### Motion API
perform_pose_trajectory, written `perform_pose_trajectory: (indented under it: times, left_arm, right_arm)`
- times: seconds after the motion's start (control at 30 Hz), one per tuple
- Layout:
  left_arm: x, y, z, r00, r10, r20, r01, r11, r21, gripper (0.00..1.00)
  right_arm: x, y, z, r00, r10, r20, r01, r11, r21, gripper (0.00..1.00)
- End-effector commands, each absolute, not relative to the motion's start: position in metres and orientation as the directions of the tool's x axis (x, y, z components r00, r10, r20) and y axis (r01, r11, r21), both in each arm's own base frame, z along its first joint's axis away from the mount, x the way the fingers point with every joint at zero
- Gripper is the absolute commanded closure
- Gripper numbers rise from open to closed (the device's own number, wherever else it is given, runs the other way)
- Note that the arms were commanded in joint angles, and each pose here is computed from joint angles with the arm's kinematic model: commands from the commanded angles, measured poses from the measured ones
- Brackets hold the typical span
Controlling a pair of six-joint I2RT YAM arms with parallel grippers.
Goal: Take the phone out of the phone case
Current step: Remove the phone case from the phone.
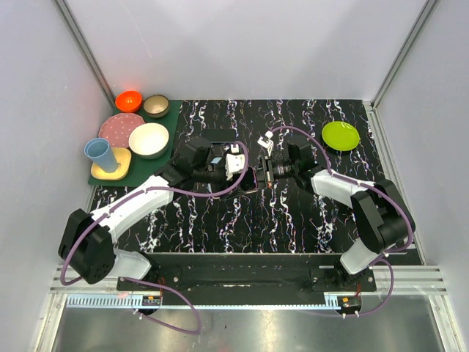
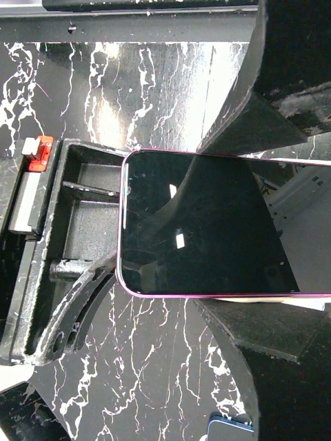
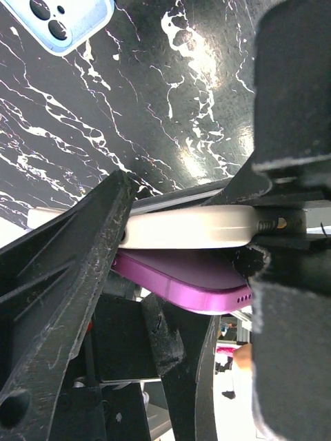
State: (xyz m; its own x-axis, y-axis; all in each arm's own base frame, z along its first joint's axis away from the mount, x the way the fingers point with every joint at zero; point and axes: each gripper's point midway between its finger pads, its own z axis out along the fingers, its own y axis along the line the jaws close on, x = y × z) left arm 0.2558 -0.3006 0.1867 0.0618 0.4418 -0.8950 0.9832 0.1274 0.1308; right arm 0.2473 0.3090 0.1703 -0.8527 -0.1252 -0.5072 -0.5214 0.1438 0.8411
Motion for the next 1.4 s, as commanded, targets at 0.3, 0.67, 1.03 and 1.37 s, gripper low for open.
perform_pose_trajectory:
  times: [0.3,0.67,1.03,1.37]
  left_arm:
    - [0.247,-0.313,0.214,0.041,0.343,-0.938,0.996,0.065,0.067,0.61]
    - [0.237,-0.313,0.223,-0.023,0.291,-0.957,1.000,-0.001,-0.025,0.66]
    - [0.232,-0.310,0.228,-0.106,0.249,-0.963,0.990,-0.063,-0.125,0.67]
    - [0.233,-0.310,0.227,-0.123,0.247,-0.961,0.987,-0.070,-0.145,0.70]
  right_arm:
    - [0.262,0.312,0.206,-0.724,-0.071,-0.686,-0.689,0.116,0.715,1.00]
    - [0.269,0.310,0.204,-0.685,-0.047,-0.727,-0.724,0.158,0.672,1.00]
    - [0.274,0.308,0.207,-0.646,-0.018,-0.763,-0.751,0.193,0.631,1.00]
    - [0.276,0.308,0.206,-0.647,-0.015,-0.762,-0.749,0.201,0.632,1.00]
